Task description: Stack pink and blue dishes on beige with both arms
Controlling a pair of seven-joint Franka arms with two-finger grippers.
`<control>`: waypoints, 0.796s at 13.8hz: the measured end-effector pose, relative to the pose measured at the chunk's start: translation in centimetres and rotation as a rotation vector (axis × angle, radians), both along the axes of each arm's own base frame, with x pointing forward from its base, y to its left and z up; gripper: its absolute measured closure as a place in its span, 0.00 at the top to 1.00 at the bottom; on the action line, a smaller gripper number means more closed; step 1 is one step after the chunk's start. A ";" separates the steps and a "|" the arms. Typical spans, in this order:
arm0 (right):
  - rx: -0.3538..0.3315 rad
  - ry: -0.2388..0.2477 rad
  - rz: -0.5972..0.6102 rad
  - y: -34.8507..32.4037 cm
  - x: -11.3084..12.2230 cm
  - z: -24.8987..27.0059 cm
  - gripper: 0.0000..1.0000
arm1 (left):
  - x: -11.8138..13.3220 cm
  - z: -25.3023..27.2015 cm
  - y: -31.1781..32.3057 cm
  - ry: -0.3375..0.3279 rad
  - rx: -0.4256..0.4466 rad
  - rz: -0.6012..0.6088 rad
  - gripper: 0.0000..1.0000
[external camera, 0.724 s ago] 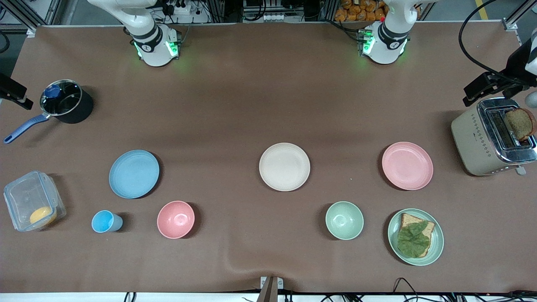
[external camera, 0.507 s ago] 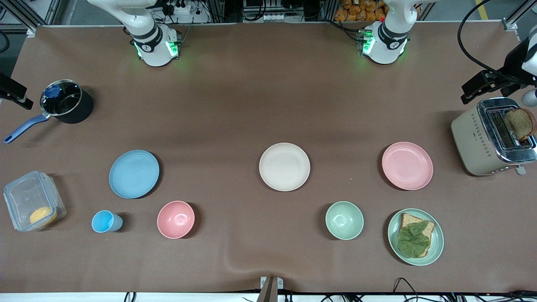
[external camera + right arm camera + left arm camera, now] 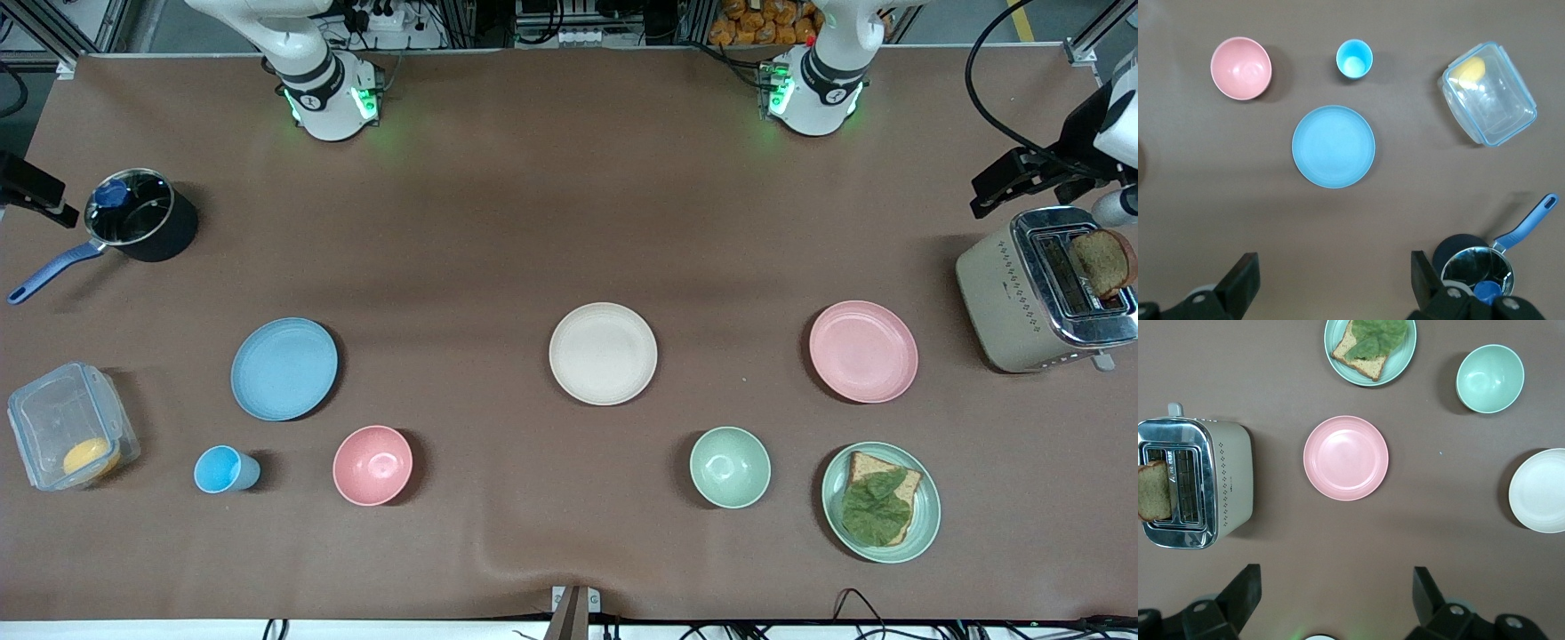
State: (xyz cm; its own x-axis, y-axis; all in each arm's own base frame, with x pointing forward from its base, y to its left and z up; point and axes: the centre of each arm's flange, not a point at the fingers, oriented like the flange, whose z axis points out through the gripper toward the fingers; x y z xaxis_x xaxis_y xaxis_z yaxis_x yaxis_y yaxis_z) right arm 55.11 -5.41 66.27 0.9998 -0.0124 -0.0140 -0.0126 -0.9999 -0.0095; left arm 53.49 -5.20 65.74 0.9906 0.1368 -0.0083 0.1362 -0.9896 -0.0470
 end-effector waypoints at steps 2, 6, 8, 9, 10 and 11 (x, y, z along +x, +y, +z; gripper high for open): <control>0.003 0.069 -0.015 -0.9 1.4 -3.6 1.00 | 0.4 -1.2 0.6 0.030 -0.001 -0.022 1.00; 0.009 0.212 -0.056 -3.5 5.3 -13.0 1.00 | 2.8 -9.2 4.7 0.138 -0.014 -0.016 1.00; 0.007 0.212 -0.090 -5.9 7.2 -17.3 1.00 | 3.5 -15.5 6.1 0.154 -0.021 -0.001 1.00; 0.009 0.220 -0.105 -7.0 7.9 -19.6 1.00 | 3.5 -18.6 6.5 0.152 -0.023 0.004 1.00; 0.014 0.234 -0.114 -7.7 8.5 -21.8 1.00 | 3.2 -21.4 7.2 0.147 -0.025 0.014 1.00; 0.016 0.245 -0.117 -7.9 9.1 -24.0 1.00 | 2.7 -24.1 7.9 0.138 -0.028 0.026 1.00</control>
State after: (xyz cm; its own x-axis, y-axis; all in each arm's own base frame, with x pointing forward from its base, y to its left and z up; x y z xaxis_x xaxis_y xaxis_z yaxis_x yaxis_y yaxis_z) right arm 64.24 -13.33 42.32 0.9584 -0.1256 -0.2561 -0.1321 -0.9912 -0.0081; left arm 56.18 2.73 41.64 0.9758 0.1603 -0.1485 0.1561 -0.9869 -0.0400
